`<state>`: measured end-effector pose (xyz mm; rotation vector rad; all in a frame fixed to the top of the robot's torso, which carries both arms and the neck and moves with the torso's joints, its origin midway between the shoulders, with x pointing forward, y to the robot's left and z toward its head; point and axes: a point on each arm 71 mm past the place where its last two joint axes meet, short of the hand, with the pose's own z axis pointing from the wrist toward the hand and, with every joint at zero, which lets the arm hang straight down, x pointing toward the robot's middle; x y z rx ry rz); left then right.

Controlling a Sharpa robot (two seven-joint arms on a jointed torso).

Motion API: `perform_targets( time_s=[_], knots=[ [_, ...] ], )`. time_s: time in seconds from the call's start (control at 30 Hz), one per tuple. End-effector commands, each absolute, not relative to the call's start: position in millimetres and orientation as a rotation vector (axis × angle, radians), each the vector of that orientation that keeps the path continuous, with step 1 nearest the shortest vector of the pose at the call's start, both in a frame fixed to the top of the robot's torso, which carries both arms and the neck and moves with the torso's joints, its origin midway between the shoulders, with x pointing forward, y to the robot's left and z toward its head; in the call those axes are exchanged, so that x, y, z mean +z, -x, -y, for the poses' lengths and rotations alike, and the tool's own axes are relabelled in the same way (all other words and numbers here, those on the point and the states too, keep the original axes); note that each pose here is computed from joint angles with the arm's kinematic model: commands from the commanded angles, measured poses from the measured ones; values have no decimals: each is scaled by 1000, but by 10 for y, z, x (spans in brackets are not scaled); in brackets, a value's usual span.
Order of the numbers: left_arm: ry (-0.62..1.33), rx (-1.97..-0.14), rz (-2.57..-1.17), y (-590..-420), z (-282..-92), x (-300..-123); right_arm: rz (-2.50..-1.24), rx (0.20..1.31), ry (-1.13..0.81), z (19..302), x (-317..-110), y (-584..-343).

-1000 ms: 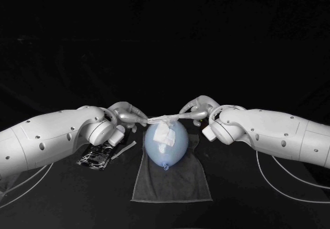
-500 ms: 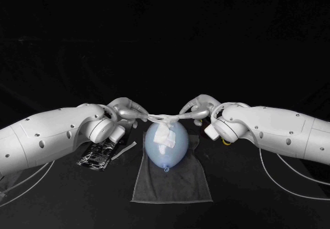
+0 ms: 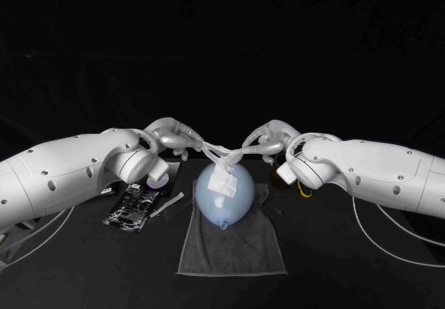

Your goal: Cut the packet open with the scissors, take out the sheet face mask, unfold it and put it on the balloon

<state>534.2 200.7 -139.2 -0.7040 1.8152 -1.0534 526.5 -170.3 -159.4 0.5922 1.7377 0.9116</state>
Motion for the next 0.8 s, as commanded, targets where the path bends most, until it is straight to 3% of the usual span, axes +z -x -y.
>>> perform_targets(
  time_s=[0.03,0.43,0.8],
  knots=[
    [611,-1125,-1790,-5340,-1968,-1252,-1639,920,-571,1747,-1454,-5278],
    [537,-1188,-1750,-5308,-2037,-920,-1585,936,-540,1857,-1169,-5221],
    [494,-1240,-1706,-5305,-2003,-649,-1517,936,-465,1889,-763,-5210]
  ],
)
